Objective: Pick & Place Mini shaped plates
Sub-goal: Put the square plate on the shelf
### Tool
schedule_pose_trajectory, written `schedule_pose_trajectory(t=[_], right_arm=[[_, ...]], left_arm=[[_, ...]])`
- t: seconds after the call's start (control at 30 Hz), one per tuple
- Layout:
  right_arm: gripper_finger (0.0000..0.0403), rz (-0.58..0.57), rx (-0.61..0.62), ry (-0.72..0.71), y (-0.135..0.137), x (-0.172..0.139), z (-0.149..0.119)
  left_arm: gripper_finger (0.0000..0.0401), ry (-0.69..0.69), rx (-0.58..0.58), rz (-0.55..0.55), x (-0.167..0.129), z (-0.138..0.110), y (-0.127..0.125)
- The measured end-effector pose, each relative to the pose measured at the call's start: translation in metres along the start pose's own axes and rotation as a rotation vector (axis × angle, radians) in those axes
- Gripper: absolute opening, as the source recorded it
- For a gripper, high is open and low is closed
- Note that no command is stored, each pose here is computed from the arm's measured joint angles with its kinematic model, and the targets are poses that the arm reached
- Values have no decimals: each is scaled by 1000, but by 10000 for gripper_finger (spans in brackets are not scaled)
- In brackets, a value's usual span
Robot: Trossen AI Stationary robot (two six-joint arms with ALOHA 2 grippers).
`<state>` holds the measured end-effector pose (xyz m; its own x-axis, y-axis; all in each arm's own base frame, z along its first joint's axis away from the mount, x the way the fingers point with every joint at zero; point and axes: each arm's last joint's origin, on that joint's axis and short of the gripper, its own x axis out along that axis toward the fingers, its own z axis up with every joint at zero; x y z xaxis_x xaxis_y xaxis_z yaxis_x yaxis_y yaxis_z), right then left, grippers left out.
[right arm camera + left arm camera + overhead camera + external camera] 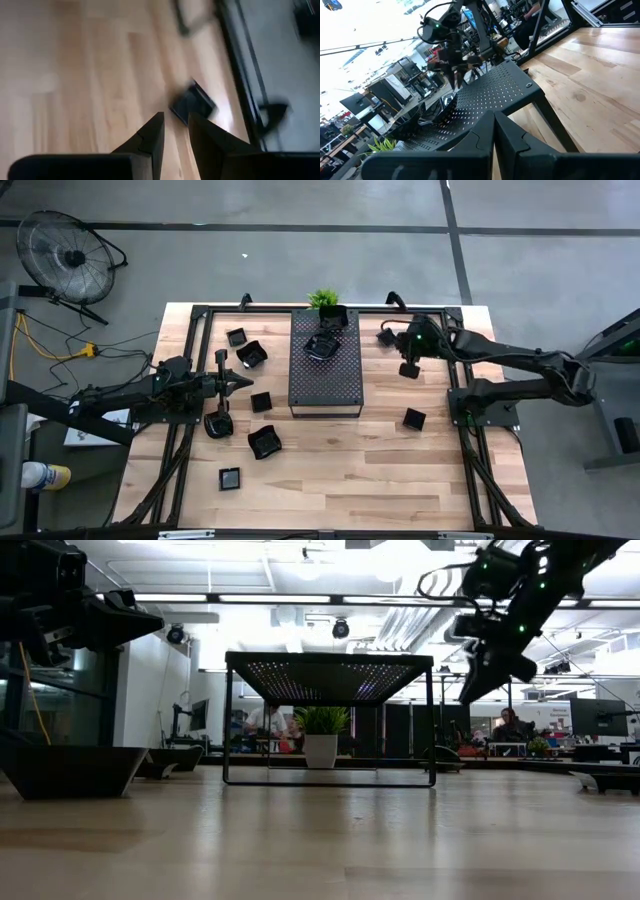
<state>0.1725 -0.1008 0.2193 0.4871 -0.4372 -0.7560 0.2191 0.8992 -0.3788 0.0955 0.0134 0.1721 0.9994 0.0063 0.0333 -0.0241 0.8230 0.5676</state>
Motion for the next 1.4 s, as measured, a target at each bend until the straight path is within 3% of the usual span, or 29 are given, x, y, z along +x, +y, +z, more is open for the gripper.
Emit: schedule_pose_trajectory(t=[0.07,0.17,0.33,0.57,0.77,1.0,1.17,1.4], right_arm=[[83,49,-142,-13,2,7,-4],[83,24,-330,33,5,22,-16],[83,-80,-435,118,4,43,-35],[90,-128,-420,114,-3,59,-44],[130,-108,-393,168,-8,72,-53],[173,-70,-388,131,-16,83,-48],[172,-29,-387,99,-25,93,-35],[156,70,-396,167,-28,108,-30]], left_arm=[[1,0,0,0,0,0,0],[1,0,0,0,0,0,0],[1,0,0,0,0,0,0],[1,0,0,0,0,0,0],[1,0,0,1,0,0,0],[1,-1,0,0,0,0,0],[1,0,0,0,0,0,0],[1,0,0,0,0,0,0]])
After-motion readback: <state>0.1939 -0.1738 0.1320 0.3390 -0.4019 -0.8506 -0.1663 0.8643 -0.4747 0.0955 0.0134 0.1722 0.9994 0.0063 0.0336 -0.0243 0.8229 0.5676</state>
